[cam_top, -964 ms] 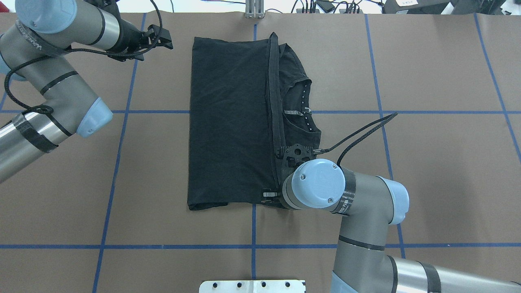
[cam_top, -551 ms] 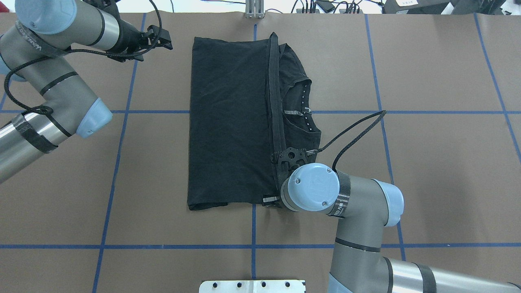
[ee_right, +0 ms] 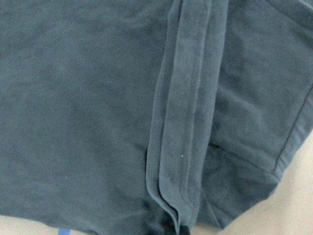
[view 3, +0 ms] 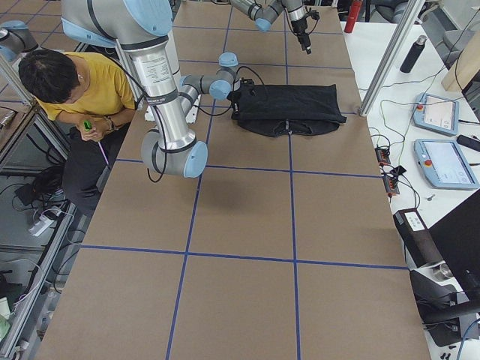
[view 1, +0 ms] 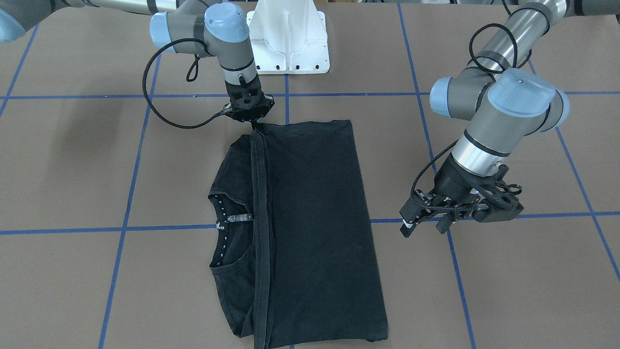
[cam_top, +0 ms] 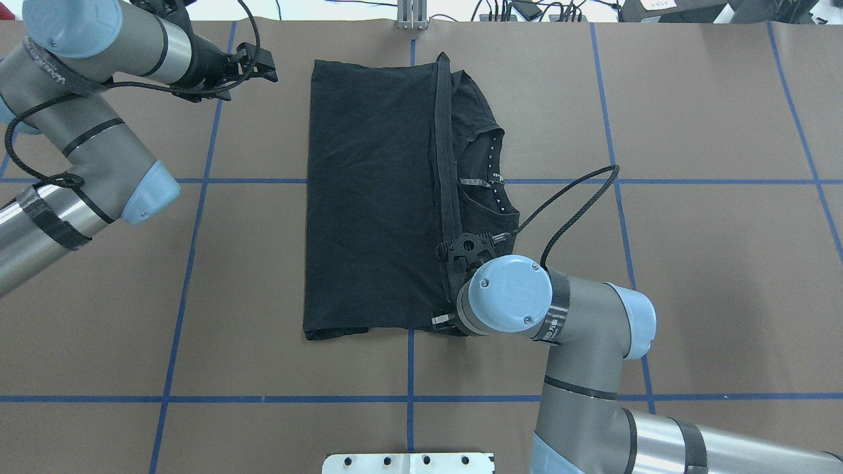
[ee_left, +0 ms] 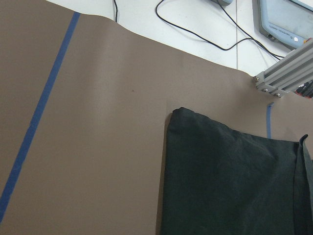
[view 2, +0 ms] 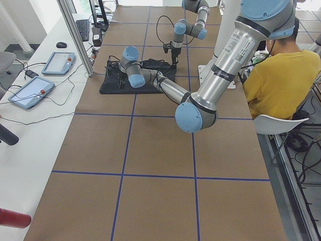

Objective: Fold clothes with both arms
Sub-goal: 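Grasp the shirt's folded edge nearest the right gripper and pull it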

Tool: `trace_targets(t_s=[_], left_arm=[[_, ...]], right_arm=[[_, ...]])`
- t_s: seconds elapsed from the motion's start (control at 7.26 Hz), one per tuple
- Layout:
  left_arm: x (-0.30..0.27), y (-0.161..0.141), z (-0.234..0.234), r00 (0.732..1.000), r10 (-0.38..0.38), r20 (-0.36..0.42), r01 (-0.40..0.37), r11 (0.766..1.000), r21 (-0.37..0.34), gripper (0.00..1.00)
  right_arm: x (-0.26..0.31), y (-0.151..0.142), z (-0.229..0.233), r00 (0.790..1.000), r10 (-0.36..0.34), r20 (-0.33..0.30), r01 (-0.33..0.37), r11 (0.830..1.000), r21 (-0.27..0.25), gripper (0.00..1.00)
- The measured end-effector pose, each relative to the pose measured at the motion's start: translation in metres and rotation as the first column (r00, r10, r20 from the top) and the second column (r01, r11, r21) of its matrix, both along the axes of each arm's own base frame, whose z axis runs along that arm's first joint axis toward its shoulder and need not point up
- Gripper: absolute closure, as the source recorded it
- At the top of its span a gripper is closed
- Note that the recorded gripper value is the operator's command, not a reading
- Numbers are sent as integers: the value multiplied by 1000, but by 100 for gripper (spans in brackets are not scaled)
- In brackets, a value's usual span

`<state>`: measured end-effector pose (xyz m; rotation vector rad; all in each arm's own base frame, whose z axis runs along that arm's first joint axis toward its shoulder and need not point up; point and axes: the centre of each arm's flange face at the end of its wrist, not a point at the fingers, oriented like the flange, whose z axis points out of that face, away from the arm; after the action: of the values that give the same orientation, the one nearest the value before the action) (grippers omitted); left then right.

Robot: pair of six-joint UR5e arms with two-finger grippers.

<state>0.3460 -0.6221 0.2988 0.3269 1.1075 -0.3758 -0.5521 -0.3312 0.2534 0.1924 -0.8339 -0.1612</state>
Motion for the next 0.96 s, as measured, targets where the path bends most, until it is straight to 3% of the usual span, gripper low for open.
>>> trace_targets(t_s=[0.41,0.55,0.69,0.96], left_arm=[[-2,2,-6,1000,-3,-3,3,1000,-2,0],[-3,4,-9,1000,-4,-3,4,1000,-5,0],[-3,4,-11,1000,-5,-2,5,1000,-8,0],[-4,5,-12,1000,-6,-1,6,1000,-9,0]], right_arm=[[37,40,37,999,5,-40,-8,998,-65,100],[47,48,38,999,7,-46,-10,996,-85,66],[51,52,37,999,7,-47,-12,995,-98,1],[54,53,37,998,34,-48,-40,991,-125,0]])
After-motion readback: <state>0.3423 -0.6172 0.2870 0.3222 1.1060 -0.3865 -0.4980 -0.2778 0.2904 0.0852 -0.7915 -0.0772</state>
